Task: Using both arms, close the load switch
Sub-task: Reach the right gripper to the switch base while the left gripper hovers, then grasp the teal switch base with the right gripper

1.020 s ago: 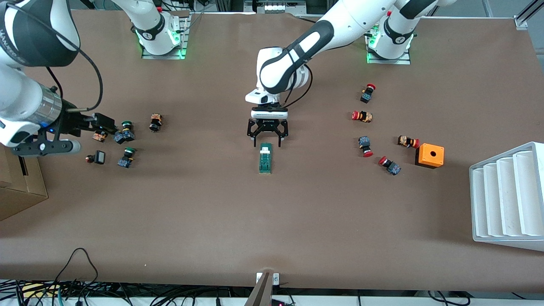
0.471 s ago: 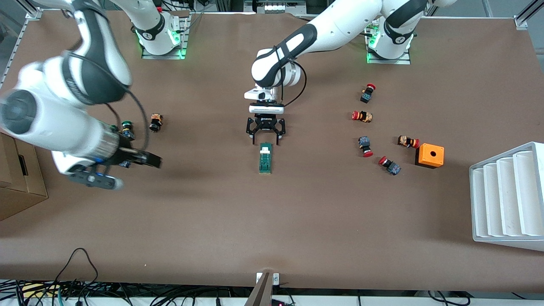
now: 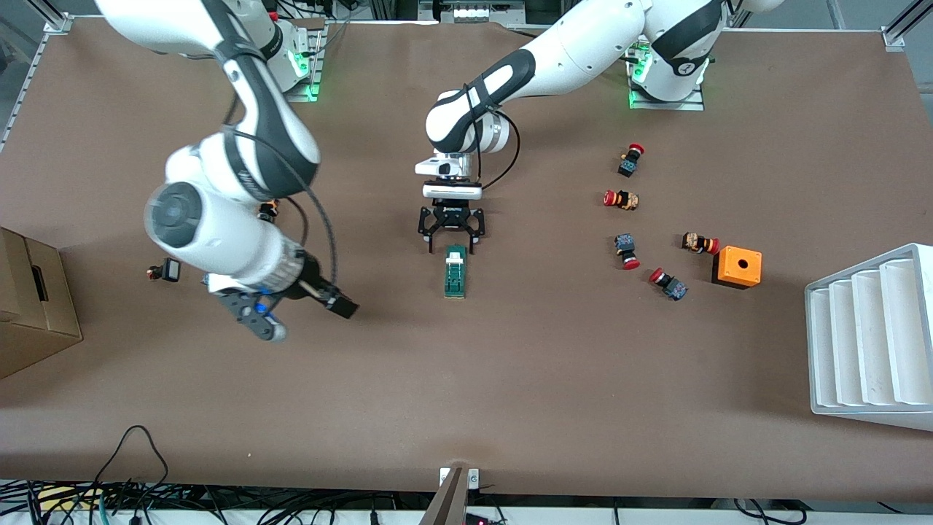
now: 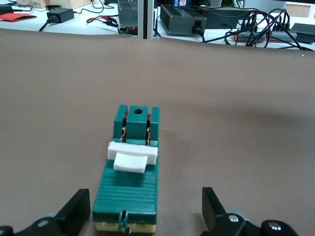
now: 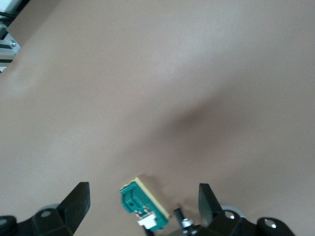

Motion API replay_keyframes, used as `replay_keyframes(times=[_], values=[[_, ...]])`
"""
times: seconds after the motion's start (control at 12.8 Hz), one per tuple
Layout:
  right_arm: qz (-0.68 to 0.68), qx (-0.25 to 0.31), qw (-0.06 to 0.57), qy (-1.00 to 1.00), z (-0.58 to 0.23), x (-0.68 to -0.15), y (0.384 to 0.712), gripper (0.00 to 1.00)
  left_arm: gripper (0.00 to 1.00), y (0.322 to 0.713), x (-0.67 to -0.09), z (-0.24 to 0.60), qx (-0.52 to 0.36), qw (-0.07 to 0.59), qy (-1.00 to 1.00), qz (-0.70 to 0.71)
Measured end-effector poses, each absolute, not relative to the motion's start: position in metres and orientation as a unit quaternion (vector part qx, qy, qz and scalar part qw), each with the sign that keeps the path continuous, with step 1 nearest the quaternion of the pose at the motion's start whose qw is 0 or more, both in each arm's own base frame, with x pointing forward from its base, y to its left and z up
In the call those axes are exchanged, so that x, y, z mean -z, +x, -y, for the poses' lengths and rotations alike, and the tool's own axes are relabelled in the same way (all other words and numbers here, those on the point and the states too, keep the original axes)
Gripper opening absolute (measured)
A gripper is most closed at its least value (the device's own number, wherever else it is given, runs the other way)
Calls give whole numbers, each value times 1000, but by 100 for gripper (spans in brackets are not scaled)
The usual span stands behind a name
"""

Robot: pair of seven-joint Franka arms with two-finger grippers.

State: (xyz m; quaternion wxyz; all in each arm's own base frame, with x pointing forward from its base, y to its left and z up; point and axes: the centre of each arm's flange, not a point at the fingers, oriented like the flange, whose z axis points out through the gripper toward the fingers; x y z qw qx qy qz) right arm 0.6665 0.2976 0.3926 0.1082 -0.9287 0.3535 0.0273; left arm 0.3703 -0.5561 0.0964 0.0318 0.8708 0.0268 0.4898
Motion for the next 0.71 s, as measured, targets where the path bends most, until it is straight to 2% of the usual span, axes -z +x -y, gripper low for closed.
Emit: replay_keyframes(times=[0.16,0.31,0.39,0.47,0.63,0.71], values=[[-399,-28,115,-909,-338,-366,657,97,100,371,-91,556,-502,37,864,-5],[-435,-34,115,-892,-373,-340,645,92,100,371,-82,553,-508,36,861,9],[-450,-35,116,-885,-385,-330,640,84,100,372,-81,552,-511,36,859,14],[-464,-36,118,-877,-395,-320,634,83,100,372,-80,552,-512,36,858,16],[-488,-40,118,-864,-422,-298,617,63,100,372,-79,552,-515,35,856,18],[-492,-41,116,-862,-429,-292,611,61,100,372,-79,552,-516,34,856,18]])
